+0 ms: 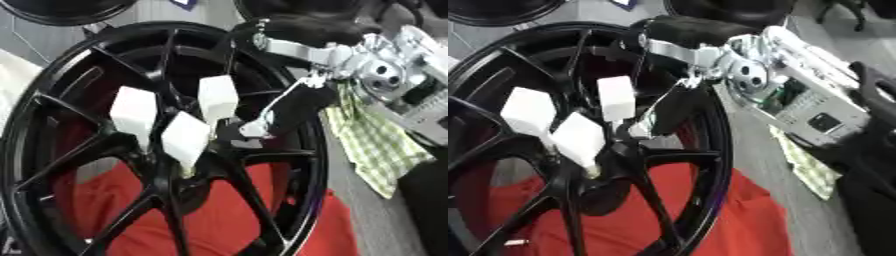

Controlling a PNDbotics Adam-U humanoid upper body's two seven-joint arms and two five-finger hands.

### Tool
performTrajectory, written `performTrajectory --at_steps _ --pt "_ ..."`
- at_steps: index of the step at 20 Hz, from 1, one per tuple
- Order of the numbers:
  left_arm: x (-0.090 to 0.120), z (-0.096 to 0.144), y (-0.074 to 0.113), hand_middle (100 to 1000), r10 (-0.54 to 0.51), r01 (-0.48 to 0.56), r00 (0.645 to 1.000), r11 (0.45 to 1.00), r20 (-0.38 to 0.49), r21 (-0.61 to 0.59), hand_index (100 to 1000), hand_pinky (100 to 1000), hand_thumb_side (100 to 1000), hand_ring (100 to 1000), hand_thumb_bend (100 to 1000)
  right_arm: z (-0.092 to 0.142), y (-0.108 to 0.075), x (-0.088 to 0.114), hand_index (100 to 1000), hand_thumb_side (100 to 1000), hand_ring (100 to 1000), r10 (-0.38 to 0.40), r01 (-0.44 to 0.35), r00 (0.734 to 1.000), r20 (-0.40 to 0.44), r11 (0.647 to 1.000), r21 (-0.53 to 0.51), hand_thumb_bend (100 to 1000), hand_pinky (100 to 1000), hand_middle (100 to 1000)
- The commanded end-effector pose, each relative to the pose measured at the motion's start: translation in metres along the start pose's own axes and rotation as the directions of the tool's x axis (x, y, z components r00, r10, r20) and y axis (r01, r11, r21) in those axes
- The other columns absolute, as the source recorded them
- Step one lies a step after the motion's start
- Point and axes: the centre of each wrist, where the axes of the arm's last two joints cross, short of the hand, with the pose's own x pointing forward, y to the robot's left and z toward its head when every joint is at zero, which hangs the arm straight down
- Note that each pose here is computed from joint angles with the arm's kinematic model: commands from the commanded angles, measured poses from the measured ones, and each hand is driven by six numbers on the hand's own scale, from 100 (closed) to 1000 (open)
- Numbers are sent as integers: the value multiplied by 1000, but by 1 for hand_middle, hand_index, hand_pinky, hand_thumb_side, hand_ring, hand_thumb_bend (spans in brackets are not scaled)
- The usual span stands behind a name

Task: Pull the pin out of the wheel hub.

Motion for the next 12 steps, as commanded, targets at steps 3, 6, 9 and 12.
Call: performTrajectory --at_steps 3,6,9,12 --pt "8 -1 1 584 0 0 1000 1000 24 -4 660 716 811 694 100 -2 -3 -1 888 372 962 11 -11 1000 -9 1000 -2 545 908 886" --pt "7 -1 0 584 2 -2 1000 1000 23 -4 660 717 812 694 100 -5 -1 -4 888 367 964 10 -10 1000 -18 1000 -5 541 909 888" --pt "7 -1 0 585 4 -4 1000 1000 22 -5 661 717 813 694 100 -9 0 -8 888 357 965 11 -12 999 -35 1000 -22 535 909 889" --pt "7 -1 0 584 5 -5 1000 1000 21 -6 660 718 804 694 100 -12 2 -13 887 341 964 11 -13 999 -49 999 -40 524 909 887"
